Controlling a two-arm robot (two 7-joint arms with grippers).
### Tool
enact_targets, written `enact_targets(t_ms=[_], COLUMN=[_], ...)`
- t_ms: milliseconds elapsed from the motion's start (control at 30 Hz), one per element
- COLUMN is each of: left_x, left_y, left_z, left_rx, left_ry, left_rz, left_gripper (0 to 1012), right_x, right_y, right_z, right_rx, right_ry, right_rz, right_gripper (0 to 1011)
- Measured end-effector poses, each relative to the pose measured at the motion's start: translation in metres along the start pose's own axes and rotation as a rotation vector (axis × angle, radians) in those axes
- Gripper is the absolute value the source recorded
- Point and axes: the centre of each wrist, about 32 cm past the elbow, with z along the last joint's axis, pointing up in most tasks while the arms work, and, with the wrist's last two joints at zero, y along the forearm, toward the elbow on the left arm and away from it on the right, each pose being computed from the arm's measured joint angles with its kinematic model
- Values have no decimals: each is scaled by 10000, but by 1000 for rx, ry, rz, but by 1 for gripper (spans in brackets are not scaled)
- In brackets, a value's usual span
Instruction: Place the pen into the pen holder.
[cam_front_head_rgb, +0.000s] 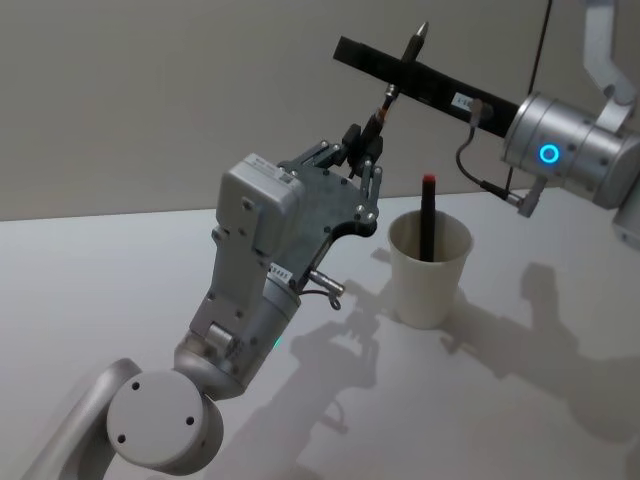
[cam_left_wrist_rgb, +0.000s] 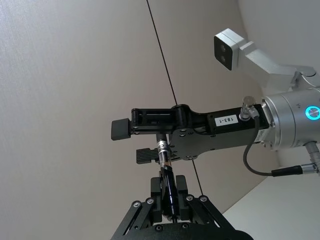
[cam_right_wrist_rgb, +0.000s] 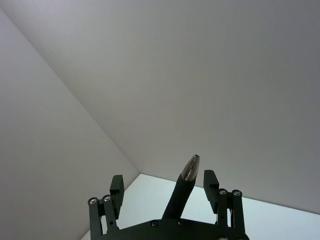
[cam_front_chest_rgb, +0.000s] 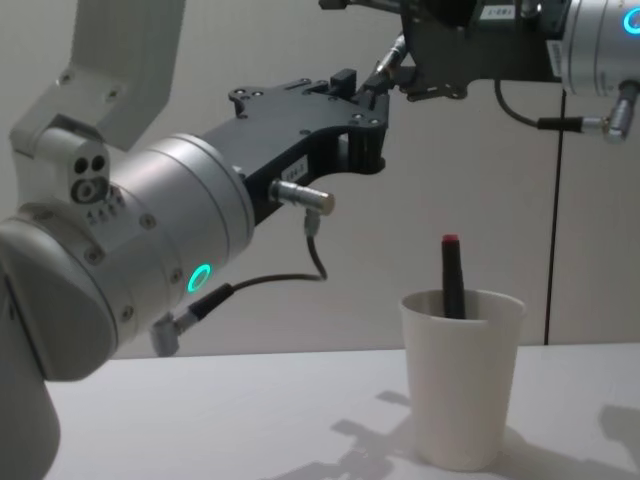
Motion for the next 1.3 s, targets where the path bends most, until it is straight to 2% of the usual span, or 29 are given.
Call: enact_targets(t_ms=[433, 833, 1133, 1300], left_x=[1, 1, 1, 1], left_y=[0, 0, 0, 0], left_z=[0, 0, 0, 0], left_rx=[0, 0, 0, 0], left_ry=[0, 0, 0, 0], left_rz=[0, 0, 0, 0], left_gripper=[177, 177, 177, 177], right_x=[-41, -31, -5, 12], right_y=[-90, -178, -231, -234], right_z=[-77, -124, -168, -204], right_rx=[42, 82, 101, 126], right_ry=[18, 37, 72, 112], right_rz=[13, 5, -4, 8], right_gripper=[1002, 1002, 1002, 1001])
